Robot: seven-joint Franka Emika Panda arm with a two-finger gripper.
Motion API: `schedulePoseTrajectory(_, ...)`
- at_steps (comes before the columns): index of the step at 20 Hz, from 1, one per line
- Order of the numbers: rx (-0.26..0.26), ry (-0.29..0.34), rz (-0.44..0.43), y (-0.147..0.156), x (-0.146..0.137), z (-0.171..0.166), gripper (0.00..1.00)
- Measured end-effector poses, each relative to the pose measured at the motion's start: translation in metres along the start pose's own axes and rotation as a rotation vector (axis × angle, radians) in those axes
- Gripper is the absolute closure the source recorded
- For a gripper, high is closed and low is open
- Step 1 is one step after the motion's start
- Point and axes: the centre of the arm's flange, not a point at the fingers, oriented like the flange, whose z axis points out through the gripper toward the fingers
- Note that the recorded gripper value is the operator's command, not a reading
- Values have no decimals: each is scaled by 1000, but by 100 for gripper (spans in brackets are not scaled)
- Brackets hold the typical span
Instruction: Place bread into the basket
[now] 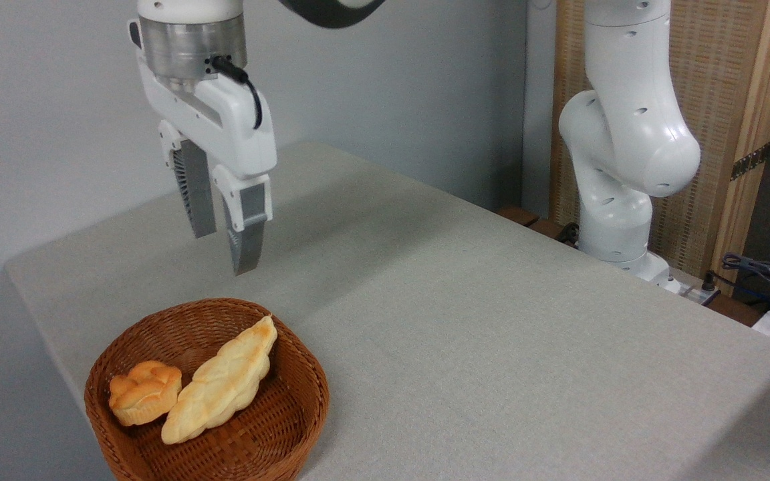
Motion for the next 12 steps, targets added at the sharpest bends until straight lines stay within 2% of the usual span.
schedulePoseTrajectory(4, 9, -40, -5, 0, -12, -10, 0)
schedulePoseTrajectory(8, 6, -31, -34, 5, -23, -29, 0)
schedulePoseTrajectory(12, 1, -29, -60, 4, -36, -34, 0)
